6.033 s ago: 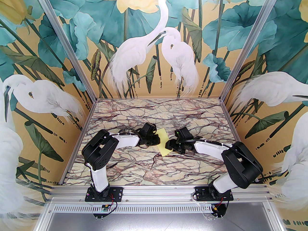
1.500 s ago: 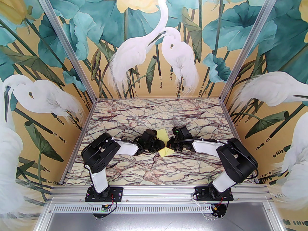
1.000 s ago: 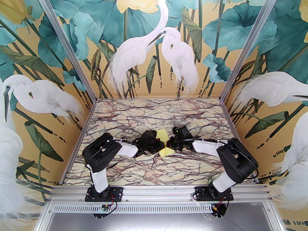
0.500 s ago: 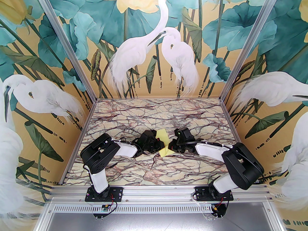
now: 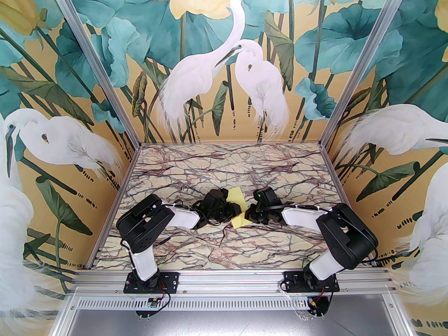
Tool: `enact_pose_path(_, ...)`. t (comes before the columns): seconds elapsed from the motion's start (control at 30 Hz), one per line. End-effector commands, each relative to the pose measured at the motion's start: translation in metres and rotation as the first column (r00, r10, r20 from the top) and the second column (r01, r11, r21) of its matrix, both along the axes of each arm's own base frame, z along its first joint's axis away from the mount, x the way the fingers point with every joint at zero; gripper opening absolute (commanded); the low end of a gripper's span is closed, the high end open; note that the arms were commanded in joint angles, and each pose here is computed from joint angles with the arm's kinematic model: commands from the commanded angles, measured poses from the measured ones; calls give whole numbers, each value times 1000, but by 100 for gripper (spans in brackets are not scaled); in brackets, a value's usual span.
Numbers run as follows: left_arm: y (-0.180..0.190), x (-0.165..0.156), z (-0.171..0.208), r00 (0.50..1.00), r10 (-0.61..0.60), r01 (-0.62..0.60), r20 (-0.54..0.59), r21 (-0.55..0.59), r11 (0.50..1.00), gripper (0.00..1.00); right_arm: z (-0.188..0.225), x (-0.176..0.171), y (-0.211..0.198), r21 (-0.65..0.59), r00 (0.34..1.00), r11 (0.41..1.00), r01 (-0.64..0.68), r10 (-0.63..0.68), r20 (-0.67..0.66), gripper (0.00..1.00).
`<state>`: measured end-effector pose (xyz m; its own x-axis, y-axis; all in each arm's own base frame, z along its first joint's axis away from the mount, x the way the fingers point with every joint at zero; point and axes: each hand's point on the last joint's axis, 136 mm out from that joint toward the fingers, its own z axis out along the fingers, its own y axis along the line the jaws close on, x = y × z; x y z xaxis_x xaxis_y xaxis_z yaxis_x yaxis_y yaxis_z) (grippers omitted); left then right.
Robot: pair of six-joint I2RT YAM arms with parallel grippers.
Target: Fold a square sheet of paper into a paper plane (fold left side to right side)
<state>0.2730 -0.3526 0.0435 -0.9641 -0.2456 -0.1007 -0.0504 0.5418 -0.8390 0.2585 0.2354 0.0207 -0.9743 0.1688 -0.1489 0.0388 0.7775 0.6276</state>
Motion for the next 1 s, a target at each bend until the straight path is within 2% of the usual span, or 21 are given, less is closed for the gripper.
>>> enact_pose_path(0.0,-8,-4,-1,999,-38,38,6,-14,999,29,6,7,4,10,999,1000,-12,12,30,0)
enact_pose_path(0.13,-10,-6,-6,999,-45,45,-4,-13,999,27,7,5,4,13,1000,1000,-12,11,29,0)
enact_pose_path(0.3,-12,-5,-7,999,-47,47,-1,-13,999,20,9,5,4,15,999,1000,-9,9,33,0)
enact_pose_path(0.37,-12,-4,-6,999,-46,46,5,-9,999,16,9,5,4,15,999,1000,-8,8,32,0)
enact_pose_path(0.5,-9,-1,-4,999,-35,35,22,10,999,0,12,4,4,19,999,1000,-10,10,35,0)
enact_pose_path(0.73,0,1,5,998,-28,25,63,56,998,0,25,3,2,32,998,999,-6,4,67,0)
enact_pose_path(0.97,9,7,6,997,-29,23,73,75,997,0,14,-2,-1,20,999,1000,-4,3,47,1)
